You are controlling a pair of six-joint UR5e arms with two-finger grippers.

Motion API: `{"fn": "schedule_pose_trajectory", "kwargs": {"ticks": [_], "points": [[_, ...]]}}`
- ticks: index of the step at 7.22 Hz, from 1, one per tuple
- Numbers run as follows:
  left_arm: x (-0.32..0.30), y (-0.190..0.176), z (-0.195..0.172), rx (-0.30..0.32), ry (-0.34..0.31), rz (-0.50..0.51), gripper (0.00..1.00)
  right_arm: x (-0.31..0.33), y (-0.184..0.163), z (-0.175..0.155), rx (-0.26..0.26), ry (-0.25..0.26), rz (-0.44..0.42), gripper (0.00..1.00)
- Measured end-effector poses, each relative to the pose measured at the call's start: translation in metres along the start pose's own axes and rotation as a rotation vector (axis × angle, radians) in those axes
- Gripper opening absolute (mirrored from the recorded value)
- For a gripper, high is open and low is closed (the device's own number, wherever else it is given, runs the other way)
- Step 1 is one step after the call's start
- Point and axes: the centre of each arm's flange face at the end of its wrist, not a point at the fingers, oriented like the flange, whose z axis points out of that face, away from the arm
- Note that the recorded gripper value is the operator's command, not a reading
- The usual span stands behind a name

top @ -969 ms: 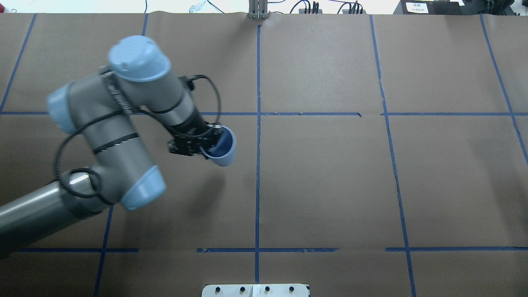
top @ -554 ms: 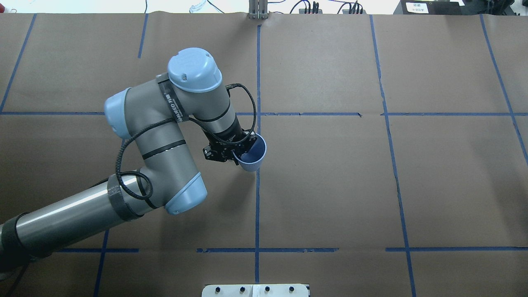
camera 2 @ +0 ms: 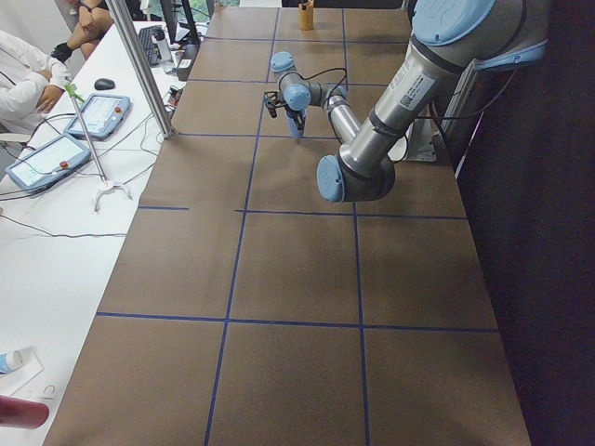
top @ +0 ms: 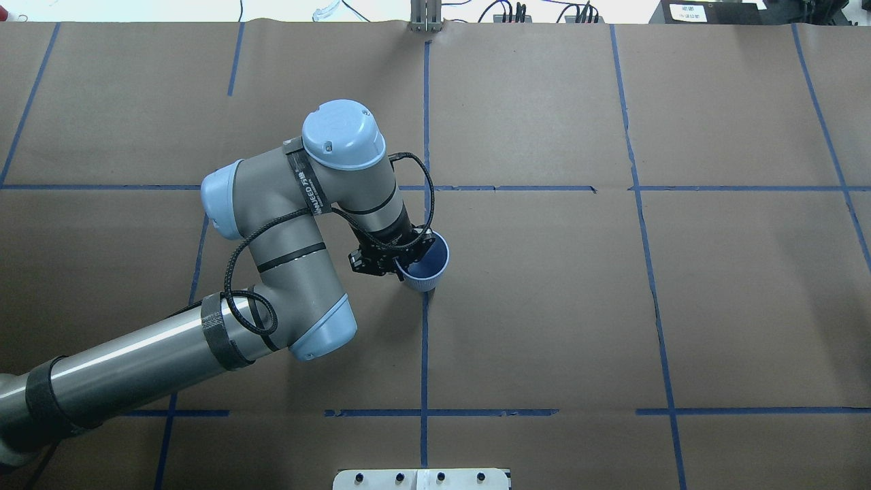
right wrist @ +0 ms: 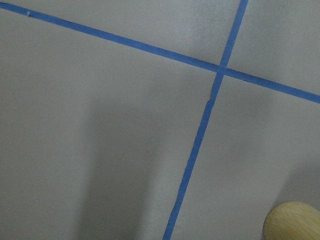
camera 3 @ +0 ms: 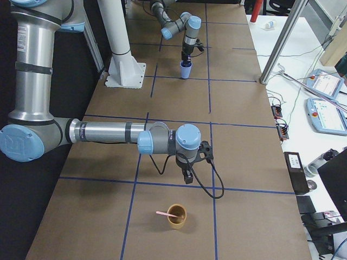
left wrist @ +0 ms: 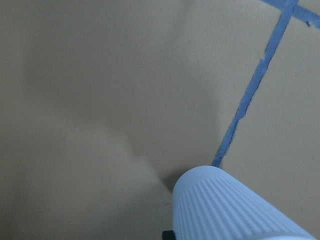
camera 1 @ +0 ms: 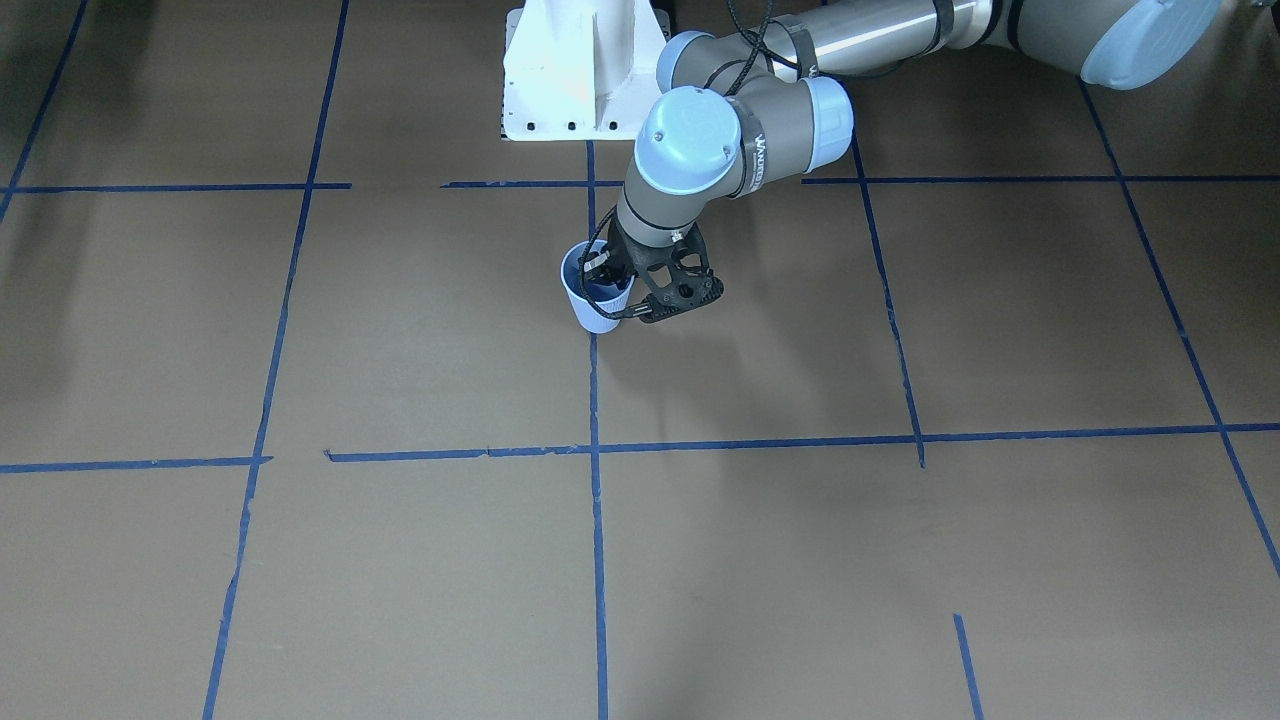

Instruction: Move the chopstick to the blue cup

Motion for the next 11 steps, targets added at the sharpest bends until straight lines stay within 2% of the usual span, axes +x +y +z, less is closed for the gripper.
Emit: {"fn": "schedule_pose_trajectory", "kwargs": {"ticks": [1,2,4,5,6,7,9,11], "points": [[0.000,0.001,0.003,-0.001,0.002,0.005,0.22,0.000,0.000,0.000,-0.001,0.000,0.001,1.00],[0.001,0.002,0.005,-0.002,0.006,0.009,0.46,0.000,0.001,0.001,-0.001,0.000,0.001,1.00],[0.000,0.003,0.006,-0.002,0.012,0.015,0.70,0.001,0.001,0.001,-0.002,0.000,0.002,1.00],[0.001,0.004,0.005,-0.002,0.024,0.023,1.00,0.001,0.001,0.001,-0.002,0.001,0.002,1.00],[0.002,0.006,-0.005,0.005,0.050,0.038,1.00,0.001,0.001,0.001,-0.002,0.001,0.001,1.00],[-0.002,0.008,-0.029,0.034,0.096,0.056,1.00,0.001,0.001,0.001,-0.002,0.002,0.001,0.99],[-0.051,-0.001,-0.096,0.115,0.185,0.067,1.00,0.006,0.005,0.002,-0.008,0.016,0.019,0.99],[-0.100,-0.012,-0.134,0.162,0.219,0.052,1.00,0.040,0.019,-0.014,0.000,0.111,0.082,0.99]]}}
